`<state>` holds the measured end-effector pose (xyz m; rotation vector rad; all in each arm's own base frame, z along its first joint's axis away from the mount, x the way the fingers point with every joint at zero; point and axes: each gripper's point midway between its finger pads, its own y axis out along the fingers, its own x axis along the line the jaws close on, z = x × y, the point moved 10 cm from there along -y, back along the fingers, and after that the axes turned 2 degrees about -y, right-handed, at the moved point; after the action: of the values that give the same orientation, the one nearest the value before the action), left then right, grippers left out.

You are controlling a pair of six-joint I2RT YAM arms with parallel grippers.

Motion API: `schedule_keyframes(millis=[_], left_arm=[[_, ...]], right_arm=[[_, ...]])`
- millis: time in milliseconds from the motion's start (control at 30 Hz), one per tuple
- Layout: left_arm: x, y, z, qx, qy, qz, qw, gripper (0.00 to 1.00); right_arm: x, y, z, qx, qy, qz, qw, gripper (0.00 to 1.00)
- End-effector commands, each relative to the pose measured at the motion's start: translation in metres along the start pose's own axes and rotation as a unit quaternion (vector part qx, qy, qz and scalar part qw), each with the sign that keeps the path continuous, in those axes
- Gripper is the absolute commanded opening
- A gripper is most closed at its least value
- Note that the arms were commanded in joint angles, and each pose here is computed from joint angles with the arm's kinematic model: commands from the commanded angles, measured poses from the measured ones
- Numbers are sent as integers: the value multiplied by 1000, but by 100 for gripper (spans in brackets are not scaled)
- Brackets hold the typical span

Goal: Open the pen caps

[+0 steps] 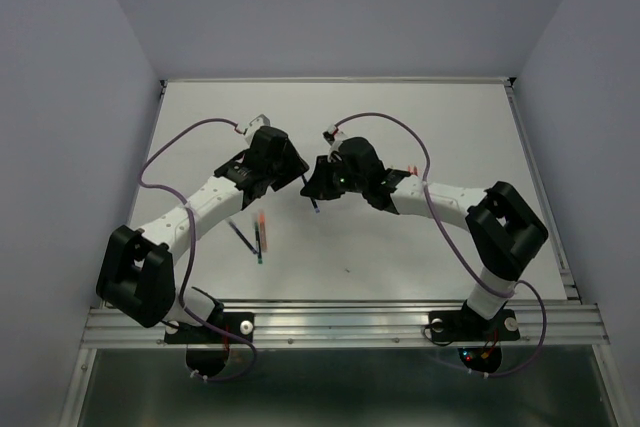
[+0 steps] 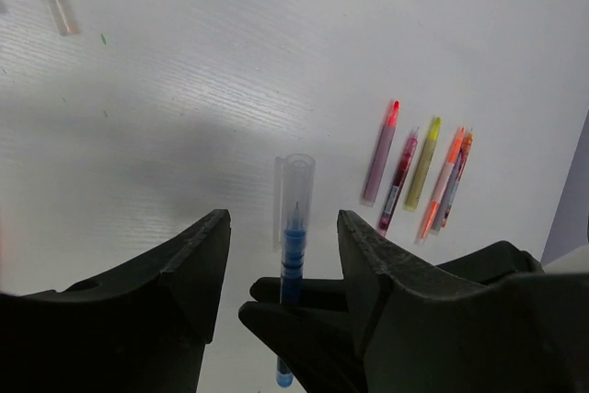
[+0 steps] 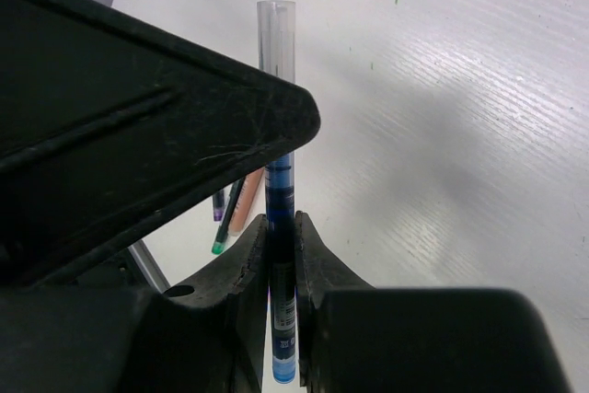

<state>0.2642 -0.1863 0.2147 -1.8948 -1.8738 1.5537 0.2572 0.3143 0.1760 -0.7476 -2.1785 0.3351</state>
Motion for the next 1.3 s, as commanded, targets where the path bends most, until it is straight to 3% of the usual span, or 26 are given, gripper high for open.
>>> schedule_keyframes(millis=[0, 100, 333, 600, 667, 700, 767, 967, 1267], left_arm=[[-4, -3, -1, -6, 11, 17, 1000, 61], [-6, -2, -3, -11, 9, 18, 1000, 59], [-9, -4, -6, -24, 7, 23, 999, 38], [-8, -2, -6, -28, 6, 21, 999, 32], [-9, -2, -7, -31, 6, 24, 999, 19], [-9, -2, -8, -35, 7, 24, 999, 8], [-11, -3, -9, -38, 8, 26, 999, 0], [-15, -2, -24, -78, 17, 19, 997, 0], [-17, 1, -107, -199, -23, -3, 980, 0]], right_arm=[[14, -9, -11, -31, -18, -22, 999, 1], [17, -10, -12, -28, -20, -34, 999, 1], [20, -8, -12, -26, -11, -44, 999, 1], [26, -11, -14, -24, -11, -74, 997, 1], [28, -13, -15, -25, -11, -78, 997, 1], [28, -13, -14, -24, -12, -81, 996, 1], [29, -15, -15, -25, -11, -85, 996, 1], [22, -21, -1, -3, -30, -86, 996, 1], [1, -56, 42, 66, -82, -63, 992, 1]])
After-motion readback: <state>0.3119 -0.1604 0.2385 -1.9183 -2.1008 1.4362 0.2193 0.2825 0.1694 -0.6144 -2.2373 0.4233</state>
